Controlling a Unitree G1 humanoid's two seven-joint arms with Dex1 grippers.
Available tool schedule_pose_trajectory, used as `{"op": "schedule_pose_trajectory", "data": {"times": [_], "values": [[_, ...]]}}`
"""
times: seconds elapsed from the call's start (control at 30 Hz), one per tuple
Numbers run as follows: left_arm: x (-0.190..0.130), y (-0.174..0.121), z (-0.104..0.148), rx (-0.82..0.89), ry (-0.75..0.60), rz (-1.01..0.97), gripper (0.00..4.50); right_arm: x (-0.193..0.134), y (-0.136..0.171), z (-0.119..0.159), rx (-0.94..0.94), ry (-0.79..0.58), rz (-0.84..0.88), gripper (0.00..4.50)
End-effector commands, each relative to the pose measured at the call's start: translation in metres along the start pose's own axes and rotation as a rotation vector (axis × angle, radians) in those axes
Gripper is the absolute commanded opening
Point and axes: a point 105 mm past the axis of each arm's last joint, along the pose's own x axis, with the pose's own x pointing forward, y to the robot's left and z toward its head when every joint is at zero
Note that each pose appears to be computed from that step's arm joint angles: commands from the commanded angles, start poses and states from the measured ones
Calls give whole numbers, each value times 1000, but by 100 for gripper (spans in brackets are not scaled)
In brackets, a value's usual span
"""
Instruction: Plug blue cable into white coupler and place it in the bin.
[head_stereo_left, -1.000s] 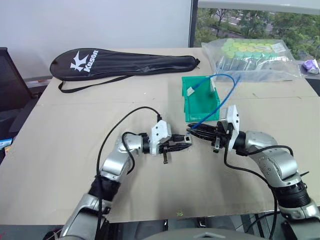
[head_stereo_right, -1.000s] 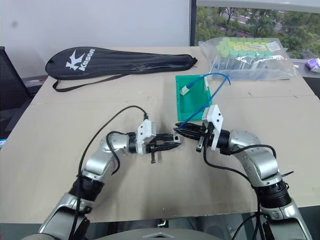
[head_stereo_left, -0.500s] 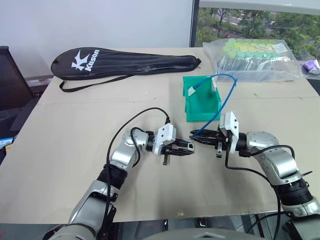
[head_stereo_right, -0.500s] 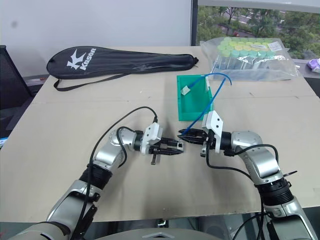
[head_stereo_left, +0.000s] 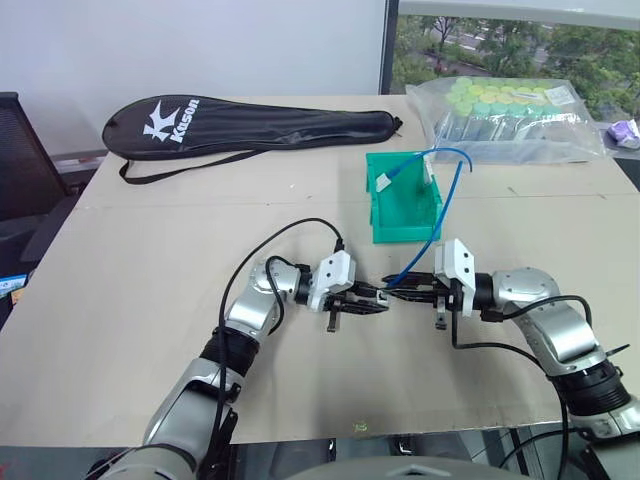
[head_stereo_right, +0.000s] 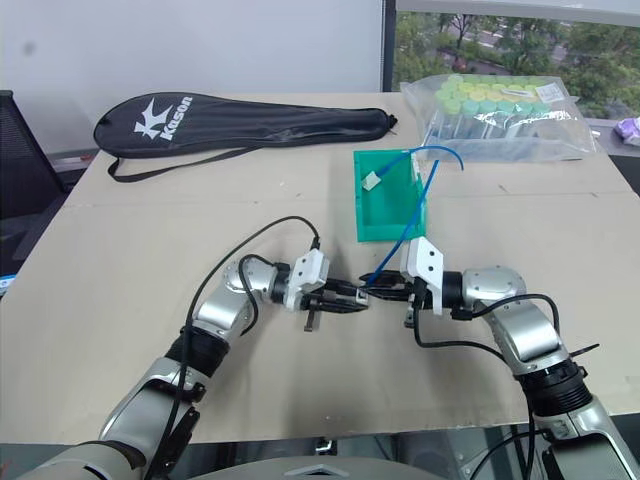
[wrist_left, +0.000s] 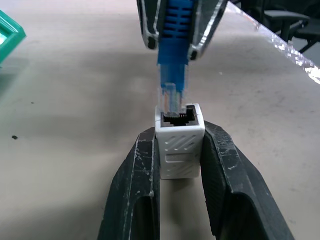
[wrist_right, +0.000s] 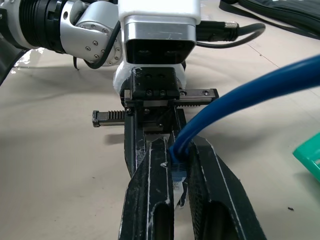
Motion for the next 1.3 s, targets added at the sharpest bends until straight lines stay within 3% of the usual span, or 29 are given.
{"op": "schedule_pose_trajectory", "data": {"times": [0.03, 0.47, 0.67, 0.83, 0.9, 1.07, 1.17, 1.3], "values": [[-1, -2, -1, 2, -3, -10, 53, 2, 3, 0, -44, 11, 22, 0], [1, -1, -2, -4, -1, -17, 53, 6, 15, -24, -81, 131, 128, 0], [4, -4, -2, -3, -7, -22, 53, 14, 11, -47, -11, 204, 126, 0], [4, -5, -3, 2, -7, -17, 53, 2, 21, -91, 12, 391, 159, 0], [3, -5, -2, 4, -8, -13, 53, 9, 15, -76, 1, 302, 129, 0], [1, -11, -3, 6, -8, -11, 53, 17, -5, -10, 50, -6, 39, 0], [-2, -14, -3, -1, -9, 0, 53, 12, -9, 12, 41, -64, 36, 0], [-5, -16, -4, -62, -7, 17, 53, 9, -9, 20, 12, -54, 45, 0]]}}
